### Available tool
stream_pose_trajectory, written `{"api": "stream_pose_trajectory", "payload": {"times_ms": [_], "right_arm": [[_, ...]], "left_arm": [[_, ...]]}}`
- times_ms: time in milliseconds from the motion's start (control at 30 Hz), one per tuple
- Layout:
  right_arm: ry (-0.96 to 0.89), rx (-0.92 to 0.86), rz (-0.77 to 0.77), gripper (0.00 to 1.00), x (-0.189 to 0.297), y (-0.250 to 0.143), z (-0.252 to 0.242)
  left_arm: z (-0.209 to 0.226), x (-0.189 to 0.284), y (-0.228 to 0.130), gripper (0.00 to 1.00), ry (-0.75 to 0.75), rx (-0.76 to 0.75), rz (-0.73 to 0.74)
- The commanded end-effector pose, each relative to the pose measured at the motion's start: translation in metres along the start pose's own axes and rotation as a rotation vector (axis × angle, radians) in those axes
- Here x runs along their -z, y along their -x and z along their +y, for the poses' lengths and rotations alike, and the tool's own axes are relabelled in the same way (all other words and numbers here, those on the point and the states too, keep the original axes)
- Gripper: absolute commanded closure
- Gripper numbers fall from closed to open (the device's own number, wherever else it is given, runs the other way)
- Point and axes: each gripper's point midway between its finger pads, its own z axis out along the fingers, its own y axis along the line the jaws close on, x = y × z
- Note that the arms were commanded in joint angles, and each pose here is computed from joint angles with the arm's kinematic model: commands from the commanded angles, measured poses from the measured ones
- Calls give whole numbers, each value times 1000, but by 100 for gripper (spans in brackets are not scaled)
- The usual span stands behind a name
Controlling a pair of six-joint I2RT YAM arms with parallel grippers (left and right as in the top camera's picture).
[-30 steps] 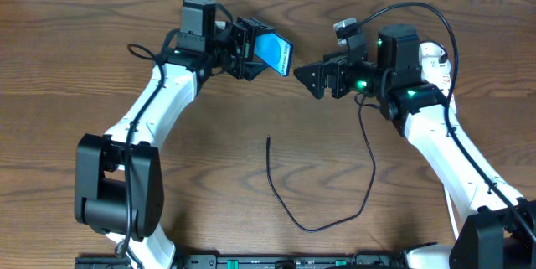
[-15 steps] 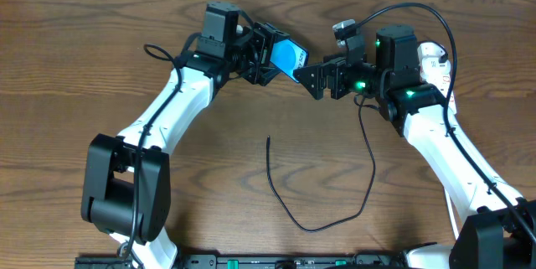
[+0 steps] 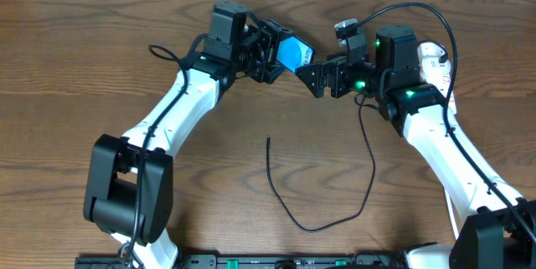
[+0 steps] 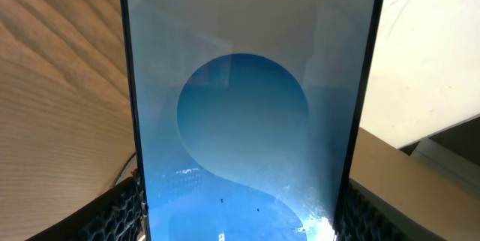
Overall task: Plug charger to phone and switch on socket
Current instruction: 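Bring the phone's bottom edge between the open right gripper fingers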
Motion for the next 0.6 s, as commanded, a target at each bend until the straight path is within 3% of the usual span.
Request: {"api": "stream_pose_trajectory", "payload": {"times_ms": [0, 567], "right_arm": [[-6, 4, -13, 1, 0, 7, 2], [-69, -43, -22, 1, 1, 8, -9]], "left_arm": [[-28, 9, -17, 93, -61, -32, 6], [-36, -5, -58, 93, -92, -28, 76]]}}
